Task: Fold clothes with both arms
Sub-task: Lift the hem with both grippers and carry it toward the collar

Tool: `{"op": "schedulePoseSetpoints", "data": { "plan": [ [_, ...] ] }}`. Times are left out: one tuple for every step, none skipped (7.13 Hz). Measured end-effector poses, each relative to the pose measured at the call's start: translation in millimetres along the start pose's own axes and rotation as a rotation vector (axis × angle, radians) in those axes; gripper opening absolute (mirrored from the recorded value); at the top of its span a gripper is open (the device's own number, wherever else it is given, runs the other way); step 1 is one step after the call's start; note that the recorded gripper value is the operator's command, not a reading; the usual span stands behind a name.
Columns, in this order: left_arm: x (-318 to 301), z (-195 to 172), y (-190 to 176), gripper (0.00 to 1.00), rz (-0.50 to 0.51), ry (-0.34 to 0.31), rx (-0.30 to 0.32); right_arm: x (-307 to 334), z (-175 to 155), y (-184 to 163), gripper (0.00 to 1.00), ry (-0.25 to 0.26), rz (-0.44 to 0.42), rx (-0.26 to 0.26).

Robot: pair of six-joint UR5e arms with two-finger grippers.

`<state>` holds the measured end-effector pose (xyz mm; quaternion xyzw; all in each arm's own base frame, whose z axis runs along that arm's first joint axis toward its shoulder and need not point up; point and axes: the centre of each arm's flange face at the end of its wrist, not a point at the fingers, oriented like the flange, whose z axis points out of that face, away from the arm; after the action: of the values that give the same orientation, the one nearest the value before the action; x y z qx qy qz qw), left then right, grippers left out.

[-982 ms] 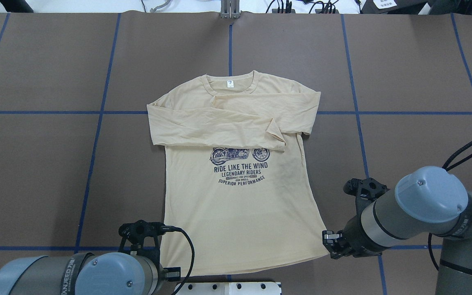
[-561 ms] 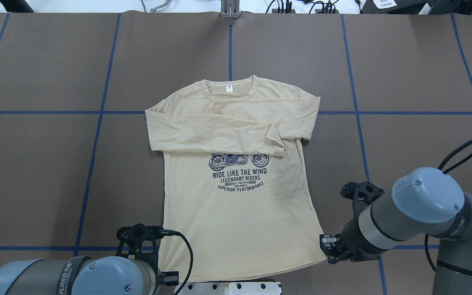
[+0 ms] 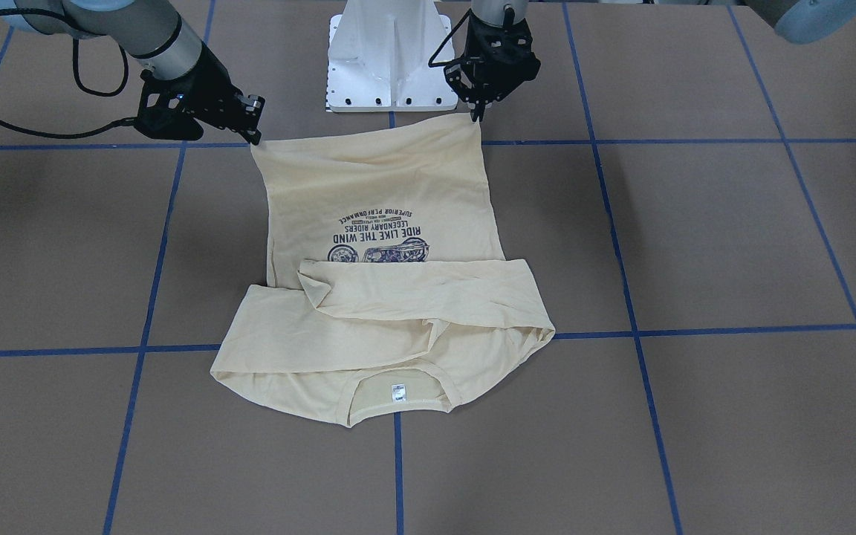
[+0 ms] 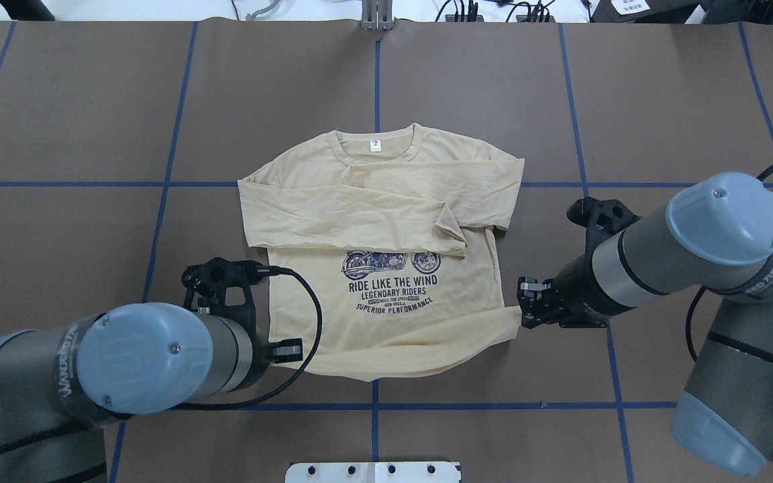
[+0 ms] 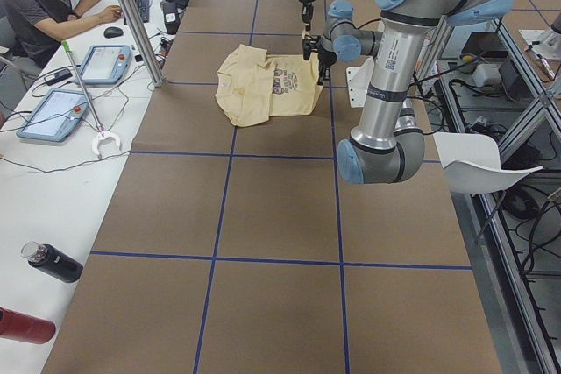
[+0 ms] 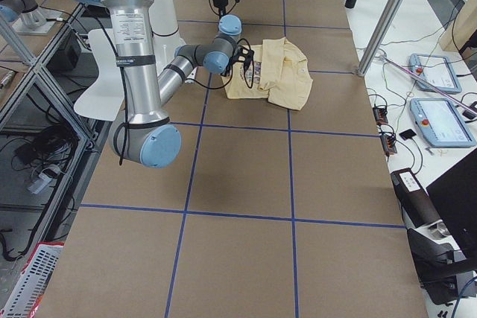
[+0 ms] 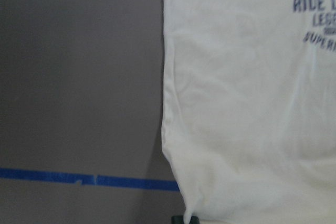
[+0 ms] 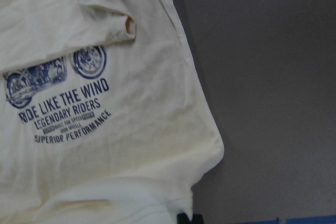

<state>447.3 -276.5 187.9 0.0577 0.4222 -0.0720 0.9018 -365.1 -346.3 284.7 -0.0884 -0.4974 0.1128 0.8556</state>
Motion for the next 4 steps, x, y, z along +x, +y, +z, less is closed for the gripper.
{"op": "schedulePoseSetpoints", "data": {
  "plan": [
    [-9, -15, -36, 0.0, 0.003, 0.01, 0.028, -8, -10, -21, 0.0, -0.019, 0.017, 0.036],
    [-20, -31, -69, 0.0, 0.013, 0.014, 0.058, -13, -19, -41, 0.0, -0.031, 0.037, 0.069],
    [-31, -44, -99, 0.0, 0.027, 0.015, 0.084, -19, -30, -62, 0.0, -0.044, 0.058, 0.106],
    [-33, -50, -122, 0.0, 0.033, 0.016, 0.101, -29, -40, -84, 0.0, -0.058, 0.076, 0.142]
  ]
}}
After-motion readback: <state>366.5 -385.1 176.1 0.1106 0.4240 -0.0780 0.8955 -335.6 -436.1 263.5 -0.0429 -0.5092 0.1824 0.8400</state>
